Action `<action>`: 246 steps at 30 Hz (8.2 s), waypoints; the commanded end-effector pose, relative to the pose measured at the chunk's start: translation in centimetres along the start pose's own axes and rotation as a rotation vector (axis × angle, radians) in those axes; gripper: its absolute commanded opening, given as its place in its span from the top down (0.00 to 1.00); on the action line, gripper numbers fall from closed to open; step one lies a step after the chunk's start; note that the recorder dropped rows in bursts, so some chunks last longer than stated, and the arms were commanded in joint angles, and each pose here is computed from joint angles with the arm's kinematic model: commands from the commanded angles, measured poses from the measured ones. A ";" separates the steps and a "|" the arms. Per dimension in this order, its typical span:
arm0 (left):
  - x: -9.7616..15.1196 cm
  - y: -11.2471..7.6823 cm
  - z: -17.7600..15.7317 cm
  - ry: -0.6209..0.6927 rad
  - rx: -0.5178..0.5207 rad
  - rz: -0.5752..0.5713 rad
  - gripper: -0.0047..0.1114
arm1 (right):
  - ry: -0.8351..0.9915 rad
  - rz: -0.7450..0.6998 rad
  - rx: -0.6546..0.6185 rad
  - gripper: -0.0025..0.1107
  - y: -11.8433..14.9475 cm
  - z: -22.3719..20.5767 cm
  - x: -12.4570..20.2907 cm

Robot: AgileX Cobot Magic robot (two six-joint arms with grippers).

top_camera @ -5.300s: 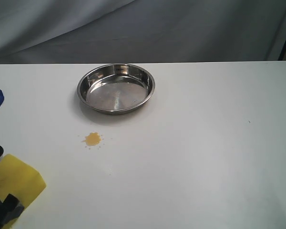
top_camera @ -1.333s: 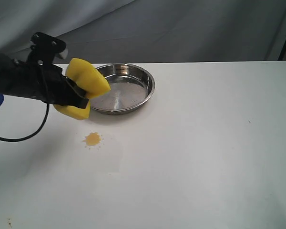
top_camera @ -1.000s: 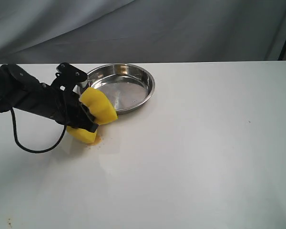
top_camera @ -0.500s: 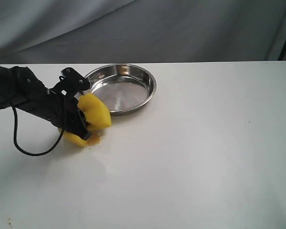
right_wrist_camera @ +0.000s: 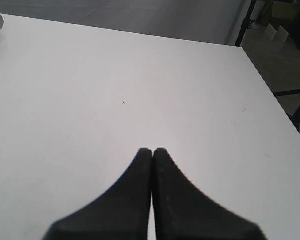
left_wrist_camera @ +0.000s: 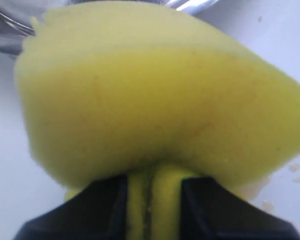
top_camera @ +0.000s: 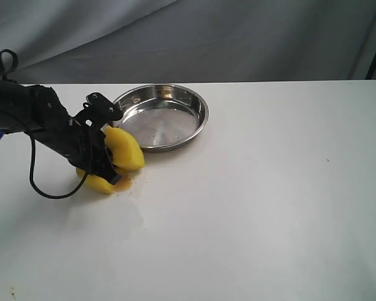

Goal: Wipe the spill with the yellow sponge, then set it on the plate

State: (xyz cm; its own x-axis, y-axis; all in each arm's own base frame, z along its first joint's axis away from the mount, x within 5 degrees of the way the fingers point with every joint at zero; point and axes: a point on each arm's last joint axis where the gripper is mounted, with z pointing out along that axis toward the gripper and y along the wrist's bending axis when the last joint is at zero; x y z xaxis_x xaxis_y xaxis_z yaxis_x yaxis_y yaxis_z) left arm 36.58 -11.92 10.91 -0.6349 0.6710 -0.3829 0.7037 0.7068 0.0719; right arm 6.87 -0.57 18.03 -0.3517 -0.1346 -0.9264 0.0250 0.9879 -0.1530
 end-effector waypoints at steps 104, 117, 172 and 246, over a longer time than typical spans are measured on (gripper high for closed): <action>-1.2 -2.8 -8.5 0.082 0.074 0.071 0.96 | -0.001 0.007 0.002 0.98 0.0 0.1 0.1; 2.7 -3.9 -0.5 0.350 0.213 -0.031 0.96 | -0.001 0.007 0.002 0.98 0.0 0.1 0.1; -2.2 -26.4 -4.6 0.308 0.573 0.297 0.96 | -0.001 0.007 0.002 0.98 0.0 0.1 0.1; 0.6 -7.1 1.6 0.519 0.357 -0.287 0.96 | -0.001 0.007 0.002 0.98 0.0 0.1 0.1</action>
State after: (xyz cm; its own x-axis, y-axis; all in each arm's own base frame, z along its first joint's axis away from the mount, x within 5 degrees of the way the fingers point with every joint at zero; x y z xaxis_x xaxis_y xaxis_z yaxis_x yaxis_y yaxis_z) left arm 33.75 -13.03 11.13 -0.8354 0.5316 0.1397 0.5095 0.8443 -0.1662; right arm 6.87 -0.57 18.03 -0.3517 -0.1346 -0.9264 0.0250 0.9879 -0.1530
